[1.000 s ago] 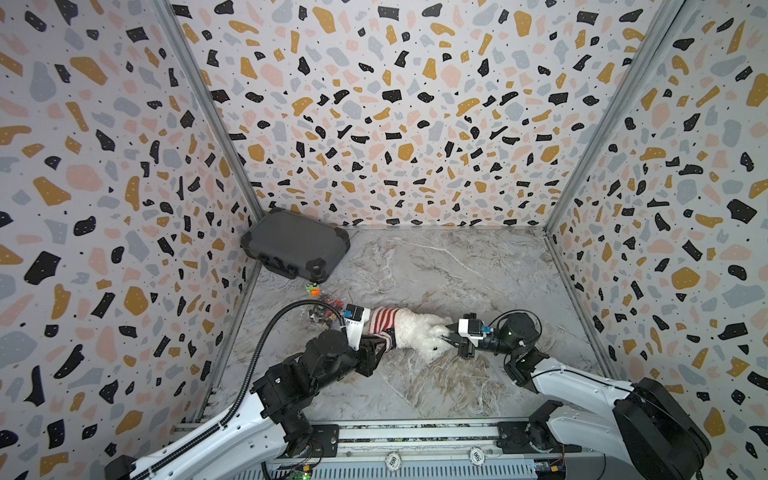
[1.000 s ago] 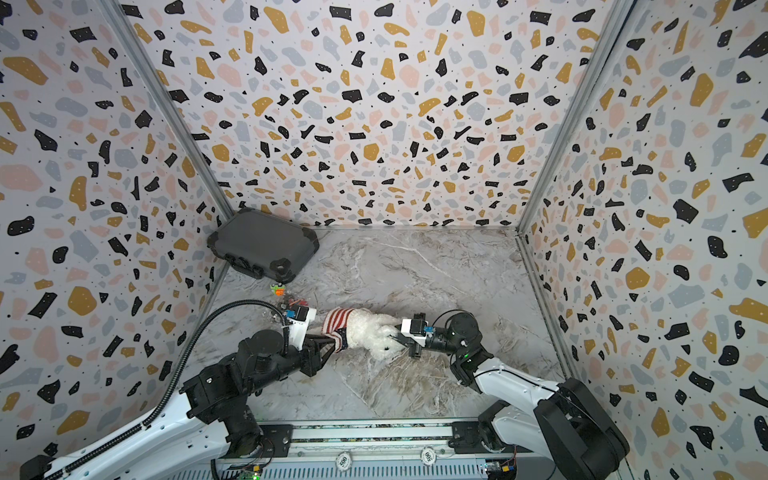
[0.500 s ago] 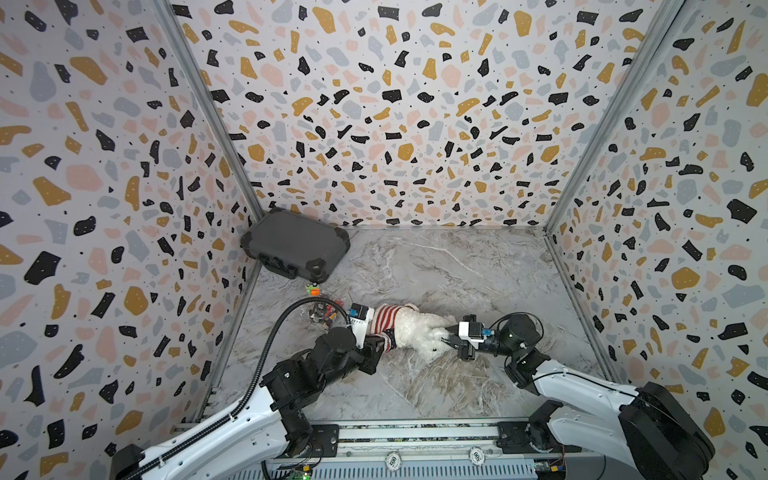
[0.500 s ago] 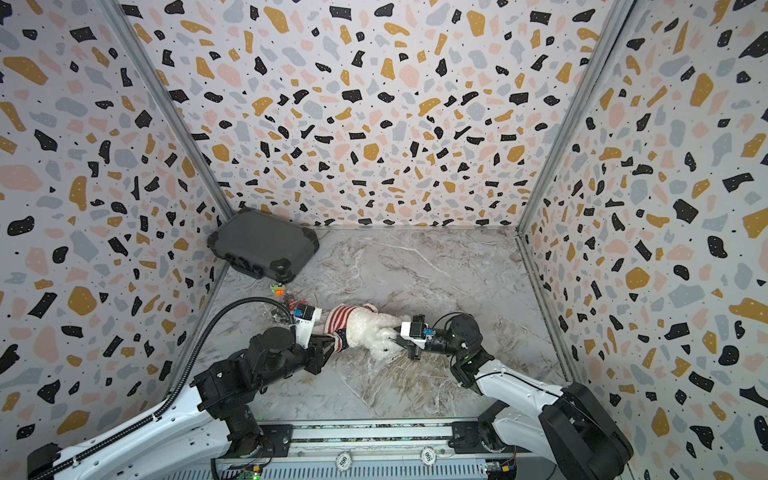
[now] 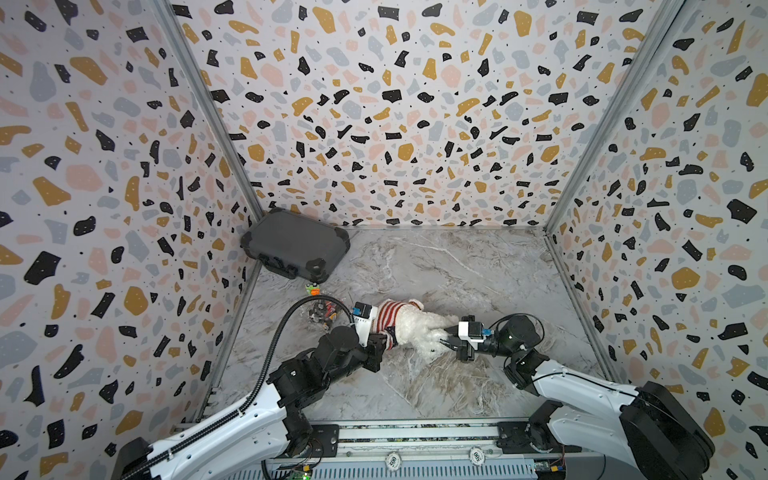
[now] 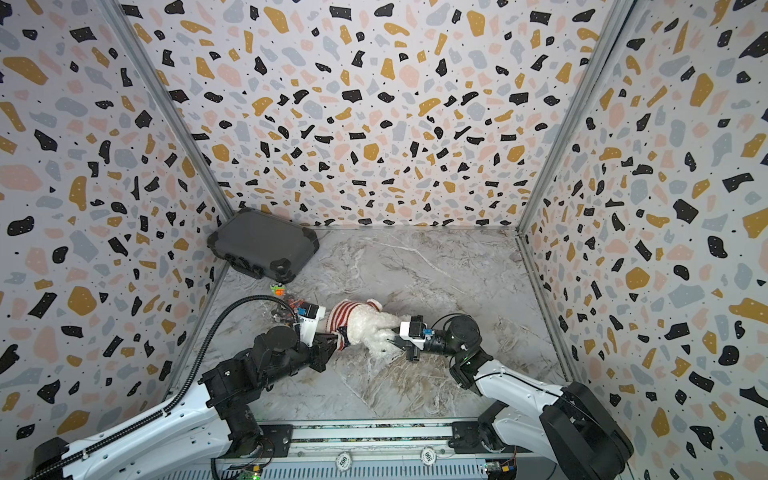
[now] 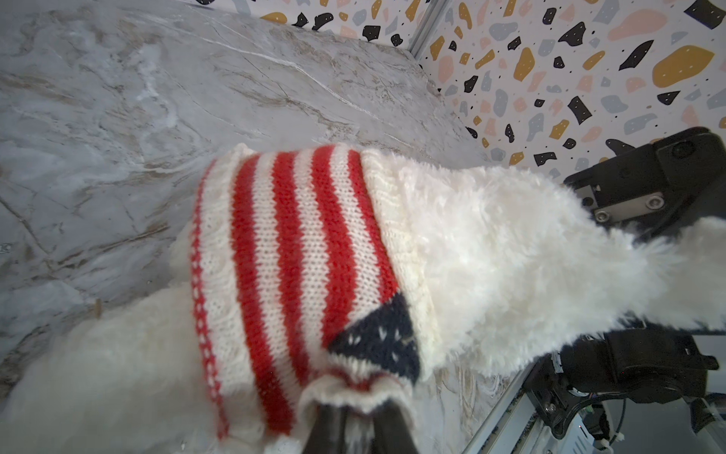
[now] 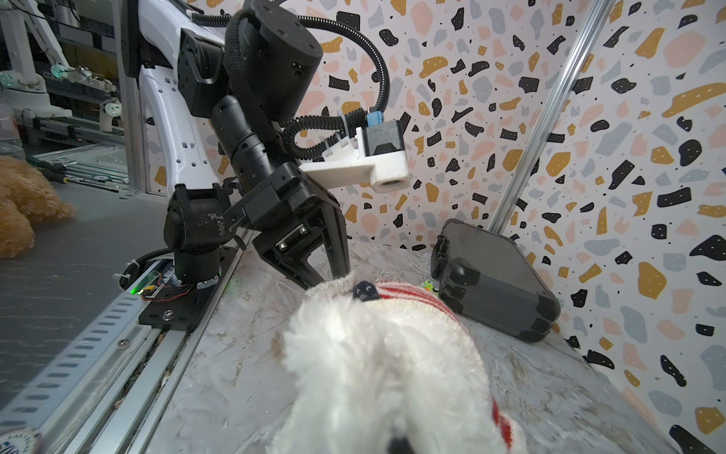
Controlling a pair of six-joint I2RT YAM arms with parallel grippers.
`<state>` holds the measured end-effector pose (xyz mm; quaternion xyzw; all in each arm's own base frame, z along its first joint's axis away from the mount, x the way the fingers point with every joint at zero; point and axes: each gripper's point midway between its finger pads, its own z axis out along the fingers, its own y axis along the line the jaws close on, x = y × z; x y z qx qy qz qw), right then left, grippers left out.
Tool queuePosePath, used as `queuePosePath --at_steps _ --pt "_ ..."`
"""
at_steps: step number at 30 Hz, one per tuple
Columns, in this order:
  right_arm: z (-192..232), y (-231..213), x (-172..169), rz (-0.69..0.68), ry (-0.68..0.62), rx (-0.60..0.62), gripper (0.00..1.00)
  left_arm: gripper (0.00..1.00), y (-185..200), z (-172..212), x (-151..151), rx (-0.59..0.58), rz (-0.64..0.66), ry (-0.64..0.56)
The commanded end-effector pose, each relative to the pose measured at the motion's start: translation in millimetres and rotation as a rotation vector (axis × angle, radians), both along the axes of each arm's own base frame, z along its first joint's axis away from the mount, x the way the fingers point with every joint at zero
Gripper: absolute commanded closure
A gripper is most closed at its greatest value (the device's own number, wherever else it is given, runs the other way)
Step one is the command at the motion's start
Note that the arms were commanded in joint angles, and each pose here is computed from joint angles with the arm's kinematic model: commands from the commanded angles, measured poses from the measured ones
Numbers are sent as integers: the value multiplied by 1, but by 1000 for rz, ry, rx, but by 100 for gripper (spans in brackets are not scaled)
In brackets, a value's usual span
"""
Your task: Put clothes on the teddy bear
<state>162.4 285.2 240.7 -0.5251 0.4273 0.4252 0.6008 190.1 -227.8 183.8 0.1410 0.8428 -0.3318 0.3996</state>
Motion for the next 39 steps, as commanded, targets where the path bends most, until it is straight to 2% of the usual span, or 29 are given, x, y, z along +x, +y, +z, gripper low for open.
queuePosePath --at_steps 1,5,9,11,15,20,26,30,34,39 --pt "48 0 -7 20 -96 109 100 96 -10 14 0 -71 -29 -31" --pt "57 1 11 -54 -41 114 100 100 -14 16 -3 -101 -38 -25" --pt "66 3 30 -131 17 82 100 100 -28 29 -9 -230 -76 -25" --pt "70 1 39 -186 43 76 100 100 -35 32 -11 -242 -84 -25" --pt "67 -14 73 -392 106 53 99 100 -44 36 -8 -244 -45 -17" --pt "47 -34 99 -516 214 20 86 100 -44 28 6 -305 60 39" --pt "37 -41 106 -559 261 -1 57 100 -35 22 19 -399 197 96" --pt "36 -47 110 -605 270 -14 43 100 -31 22 24 -456 258 124" --pt "42 -59 110 -663 263 -5 35 100 -28 25 28 -497 304 143" --pt "51 -74 105 -730 245 -7 31 100 -26 35 32 -615 339 161"
